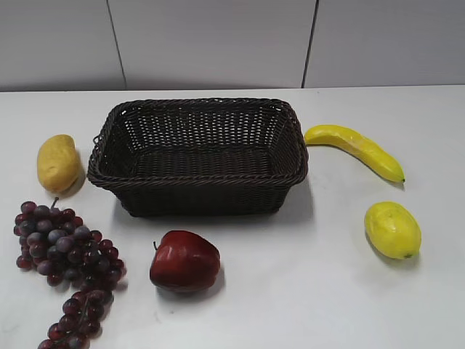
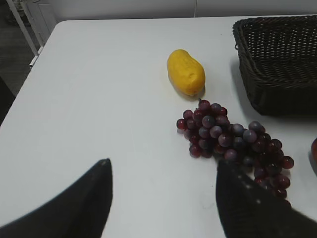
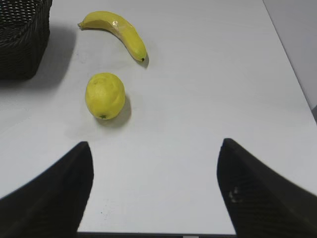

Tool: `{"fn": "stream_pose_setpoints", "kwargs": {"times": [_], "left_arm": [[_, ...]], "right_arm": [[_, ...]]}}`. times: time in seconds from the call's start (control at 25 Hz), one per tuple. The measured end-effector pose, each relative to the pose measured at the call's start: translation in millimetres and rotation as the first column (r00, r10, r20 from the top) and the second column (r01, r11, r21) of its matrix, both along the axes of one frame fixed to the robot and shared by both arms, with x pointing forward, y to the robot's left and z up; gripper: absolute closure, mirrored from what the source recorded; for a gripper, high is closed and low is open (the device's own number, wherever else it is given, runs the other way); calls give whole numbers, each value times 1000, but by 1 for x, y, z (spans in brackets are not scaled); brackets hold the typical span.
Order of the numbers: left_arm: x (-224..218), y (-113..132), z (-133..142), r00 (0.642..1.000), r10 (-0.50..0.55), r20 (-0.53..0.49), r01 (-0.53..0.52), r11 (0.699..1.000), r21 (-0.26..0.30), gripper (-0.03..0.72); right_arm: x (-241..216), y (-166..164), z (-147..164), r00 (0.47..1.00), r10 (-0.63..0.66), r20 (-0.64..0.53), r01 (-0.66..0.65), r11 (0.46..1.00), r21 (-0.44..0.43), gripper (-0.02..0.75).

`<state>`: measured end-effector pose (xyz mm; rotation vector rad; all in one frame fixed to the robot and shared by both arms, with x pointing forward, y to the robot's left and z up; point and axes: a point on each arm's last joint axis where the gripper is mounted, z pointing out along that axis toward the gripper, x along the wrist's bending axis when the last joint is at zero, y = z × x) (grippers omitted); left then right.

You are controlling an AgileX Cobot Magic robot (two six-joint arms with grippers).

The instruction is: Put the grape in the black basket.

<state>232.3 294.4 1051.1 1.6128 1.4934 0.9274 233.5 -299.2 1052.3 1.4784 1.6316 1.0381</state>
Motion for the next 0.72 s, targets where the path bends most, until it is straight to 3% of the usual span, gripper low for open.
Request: {"fn": "stream_pose_setpoints", "kwargs": {"times": [0.72], "left_arm": [[0, 0, 0, 1000, -3, 2, 3, 1000, -4, 100]], "right_arm": [[0, 0, 0, 1000, 0, 0, 0, 1000, 0, 148]]}}
